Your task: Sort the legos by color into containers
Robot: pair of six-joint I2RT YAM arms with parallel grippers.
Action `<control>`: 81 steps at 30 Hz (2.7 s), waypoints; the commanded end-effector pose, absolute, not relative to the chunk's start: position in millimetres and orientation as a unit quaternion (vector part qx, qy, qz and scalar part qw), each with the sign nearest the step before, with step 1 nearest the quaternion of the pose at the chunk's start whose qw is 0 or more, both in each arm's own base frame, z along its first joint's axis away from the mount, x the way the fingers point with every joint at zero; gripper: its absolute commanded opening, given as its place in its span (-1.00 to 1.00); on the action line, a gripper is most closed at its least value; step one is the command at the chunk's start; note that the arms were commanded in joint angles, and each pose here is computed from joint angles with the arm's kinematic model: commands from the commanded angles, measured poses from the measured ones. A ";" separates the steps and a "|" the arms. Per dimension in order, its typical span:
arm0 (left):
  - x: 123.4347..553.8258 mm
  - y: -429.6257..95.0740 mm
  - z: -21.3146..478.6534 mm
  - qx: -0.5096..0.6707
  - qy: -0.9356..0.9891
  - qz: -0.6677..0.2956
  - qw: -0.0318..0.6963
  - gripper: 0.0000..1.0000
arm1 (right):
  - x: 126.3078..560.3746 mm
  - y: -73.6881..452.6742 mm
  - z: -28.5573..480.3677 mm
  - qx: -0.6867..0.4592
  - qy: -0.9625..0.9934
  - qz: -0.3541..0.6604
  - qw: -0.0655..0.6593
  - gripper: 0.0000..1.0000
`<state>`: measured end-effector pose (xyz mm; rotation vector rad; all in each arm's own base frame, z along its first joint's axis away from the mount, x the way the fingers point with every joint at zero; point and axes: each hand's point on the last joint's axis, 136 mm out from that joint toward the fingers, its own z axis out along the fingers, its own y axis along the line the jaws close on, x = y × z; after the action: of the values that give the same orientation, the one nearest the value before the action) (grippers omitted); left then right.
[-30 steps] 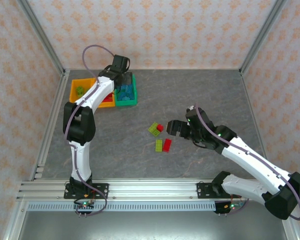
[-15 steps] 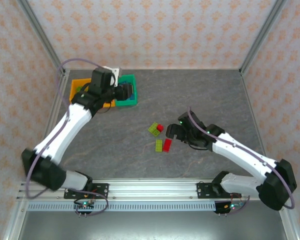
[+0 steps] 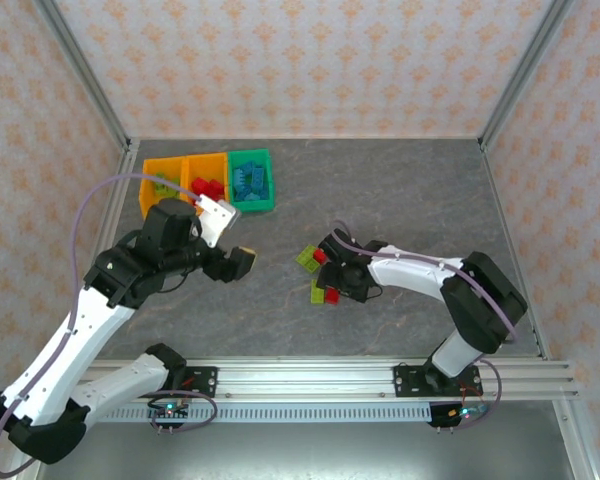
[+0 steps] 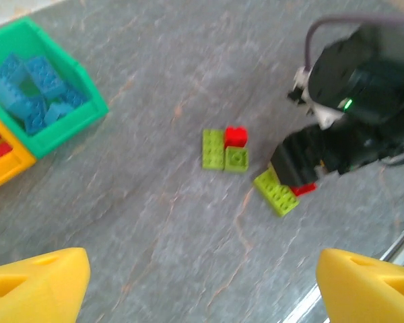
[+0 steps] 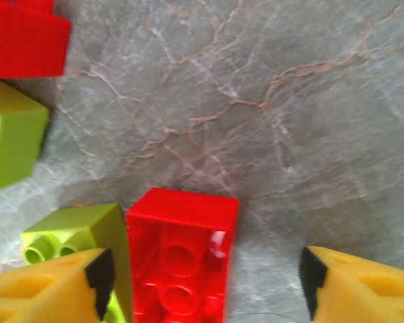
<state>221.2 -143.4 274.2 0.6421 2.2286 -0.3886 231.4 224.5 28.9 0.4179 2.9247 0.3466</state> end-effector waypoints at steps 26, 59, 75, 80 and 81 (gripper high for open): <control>242.6 -61.6 267.4 0.082 0.865 -0.044 0.492 0.78 | 317.4 370.5 259.1 -0.131 0.818 0.377 0.414 -0.53; 245.4 -40.8 252.4 0.071 0.877 0.021 0.475 0.81 | 516.9 541.5 232.1 -0.185 0.742 0.341 0.546 0.66; 238.2 -90.3 247.1 0.162 0.874 -0.091 0.450 0.88 | 388.7 380.6 274.3 -0.154 0.873 0.238 0.397 0.87; 231.0 -108.4 248.6 0.199 0.864 -0.135 0.443 1.00 | 345.7 303.5 245.8 -0.090 0.894 0.188 0.396 0.94; 230.1 -110.0 248.5 0.202 0.863 -0.138 0.442 1.00 | 340.4 291.5 237.3 -0.075 0.899 0.178 0.392 0.96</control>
<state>235.0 -96.1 242.1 0.4239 2.1804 -0.2586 347.8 330.6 278.3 -0.3235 2.1871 0.6017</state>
